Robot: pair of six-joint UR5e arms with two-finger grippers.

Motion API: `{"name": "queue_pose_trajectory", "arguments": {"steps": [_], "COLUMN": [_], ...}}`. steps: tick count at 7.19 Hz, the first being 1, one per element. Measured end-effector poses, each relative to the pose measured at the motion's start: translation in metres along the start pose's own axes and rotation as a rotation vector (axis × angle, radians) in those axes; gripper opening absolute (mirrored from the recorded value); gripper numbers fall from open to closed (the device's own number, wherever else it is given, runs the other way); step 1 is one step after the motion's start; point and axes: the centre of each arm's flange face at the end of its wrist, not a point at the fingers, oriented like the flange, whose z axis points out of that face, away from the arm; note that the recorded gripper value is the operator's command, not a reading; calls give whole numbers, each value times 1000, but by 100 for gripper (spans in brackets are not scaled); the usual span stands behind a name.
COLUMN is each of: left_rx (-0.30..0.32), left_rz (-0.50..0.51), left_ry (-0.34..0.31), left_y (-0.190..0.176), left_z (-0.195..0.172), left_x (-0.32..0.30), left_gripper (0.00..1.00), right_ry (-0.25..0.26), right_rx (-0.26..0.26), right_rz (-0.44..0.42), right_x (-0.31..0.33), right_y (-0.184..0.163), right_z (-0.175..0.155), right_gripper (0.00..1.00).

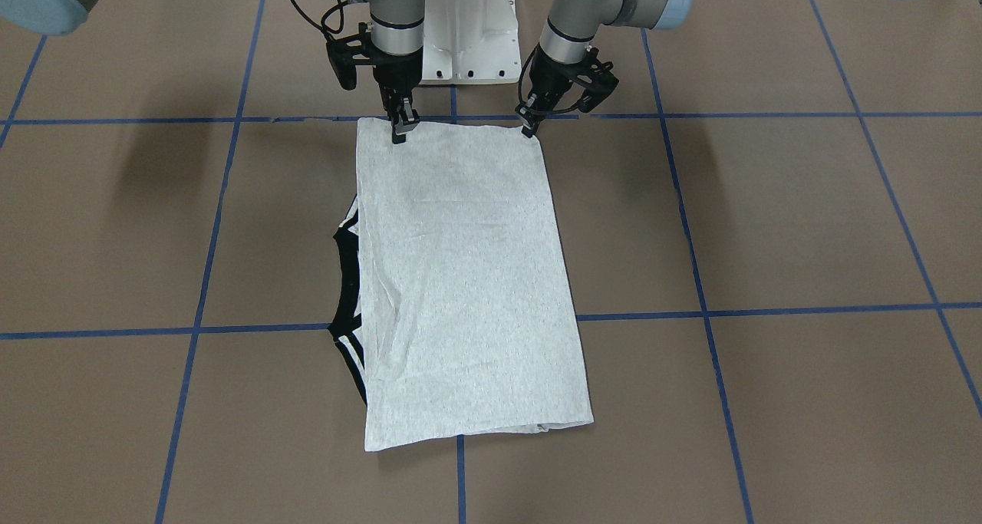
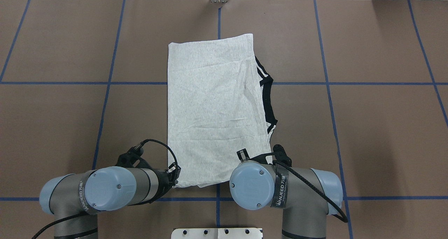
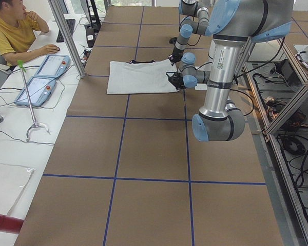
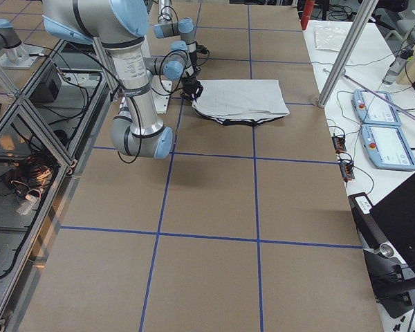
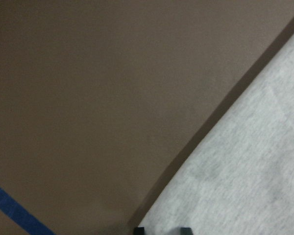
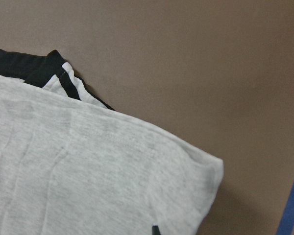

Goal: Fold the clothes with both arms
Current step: 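Grasp the near edge of the shirt with both grippers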

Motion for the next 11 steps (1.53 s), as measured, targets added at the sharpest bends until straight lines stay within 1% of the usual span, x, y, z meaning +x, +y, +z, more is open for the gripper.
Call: {"name": "queue_pose_trajectory", "arguments": {"steps": [1,3,5,6,7,8,9,10,11], "left_rx": [-19,-103,-193,-227,-255,-281,-303,-308,-294], "left_rz": [2,8,19,22,25,28,30,30,27], "left_ry": [8,32,47,50,47,49,52,48,52], "left_y": [3,16,32,37,41,42,42,42,36], "left_z": [-9,-47,-102,-130,-155,-175,-192,-200,-202], "left_x": [3,10,16,17,17,17,17,18,23], "left_gripper": [0,0,0,0,0,0,0,0,0], "right_ry": [-1,1,23,38,54,64,63,50,28], "right_rx": [-3,-33,-81,-100,-103,-100,-100,-101,-100], "right_rz": [0,-14,-48,-43,-26,-19,-5,18,20], "right_x": [1,20,52,67,76,80,77,62,42], "right_y": [-2,-4,-2,-5,-12,-20,-30,-40,-50], "right_z": [-2,-28,-71,-92,-113,-130,-141,-149,-154], "right_gripper": [0,0,0,0,0,0,0,0,0]}}
